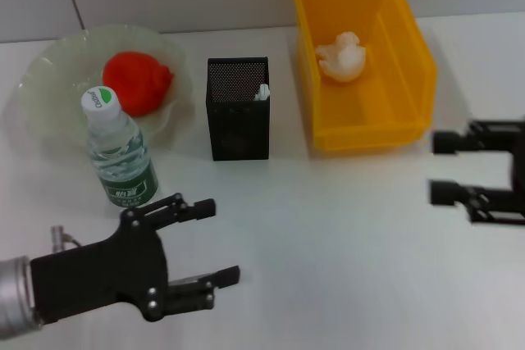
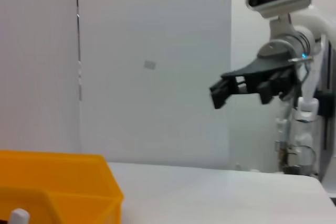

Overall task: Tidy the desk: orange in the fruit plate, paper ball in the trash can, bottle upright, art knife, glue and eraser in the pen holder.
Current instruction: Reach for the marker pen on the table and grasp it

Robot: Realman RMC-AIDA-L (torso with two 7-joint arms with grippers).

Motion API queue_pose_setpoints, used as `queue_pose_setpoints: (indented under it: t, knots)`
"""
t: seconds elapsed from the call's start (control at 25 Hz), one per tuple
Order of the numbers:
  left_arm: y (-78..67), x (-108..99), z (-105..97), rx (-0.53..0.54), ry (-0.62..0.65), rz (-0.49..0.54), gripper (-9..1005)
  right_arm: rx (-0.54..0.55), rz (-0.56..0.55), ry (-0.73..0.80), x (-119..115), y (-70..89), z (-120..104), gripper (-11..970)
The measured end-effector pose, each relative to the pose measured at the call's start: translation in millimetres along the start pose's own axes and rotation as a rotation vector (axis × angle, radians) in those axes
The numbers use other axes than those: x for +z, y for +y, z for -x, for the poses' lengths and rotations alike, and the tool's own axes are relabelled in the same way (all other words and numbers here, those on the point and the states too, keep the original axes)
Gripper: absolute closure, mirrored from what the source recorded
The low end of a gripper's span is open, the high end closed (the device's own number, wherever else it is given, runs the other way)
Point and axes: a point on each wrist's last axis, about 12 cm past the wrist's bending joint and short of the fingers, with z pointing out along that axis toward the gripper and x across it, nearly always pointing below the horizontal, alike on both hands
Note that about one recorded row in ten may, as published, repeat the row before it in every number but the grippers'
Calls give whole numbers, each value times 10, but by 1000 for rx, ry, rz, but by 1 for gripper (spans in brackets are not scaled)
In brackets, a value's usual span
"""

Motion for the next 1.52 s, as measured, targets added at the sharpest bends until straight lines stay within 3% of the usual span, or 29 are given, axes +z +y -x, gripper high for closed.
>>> queue_pose_setpoints:
  t: [0.12, 0.24, 0.32, 0.44, 0.48, 0.52, 0.64, 0.68, 0.72, 0.76, 1.12, 1.52]
  knots:
    - [105, 134, 73, -32, 42, -49, 202, -1, 19, -30, -106, 23, -218, 338]
    - [105, 134, 73, -32, 42, -49, 204, 3, 13, -16, -146, 19, -390, 338]
    - [256, 376, 277, -50, 218, -104, 205, 12, 4, -7, -164, 12, -475, 338]
    - [256, 376, 277, -50, 218, -104, 207, 35, -25, -3, -237, 15, -579, 338]
    - [299, 465, 393, -37, 310, -106, 208, 36, -44, 0, -290, 28, -638, 338]
    - [294, 630, 656, 10, 473, -119, 209, 36, -44, 0, -290, 28, -638, 338]
    - [273, 698, 793, 44, 574, -112, 211, 28, -46, 14, -335, 61, -731, 339]
    - [222, 834, 946, 77, 706, -98, 212, 26, -30, 27, -329, 79, -782, 339]
    - [222, 834, 946, 77, 706, -98, 212, 26, -30, 27, -329, 79, -782, 338]
    - [187, 960, 1023, 95, 796, -90, 213, 25, -12, 40, -310, 86, -815, 338]
    - [66, 1450, 1145, 107, 1063, -56, 219, 30, 5, 39, -270, 94, -913, 339]
    - [34, 1538, 1067, 142, 1178, -41, 227, 27, 4, 40, -292, 111, -957, 338]
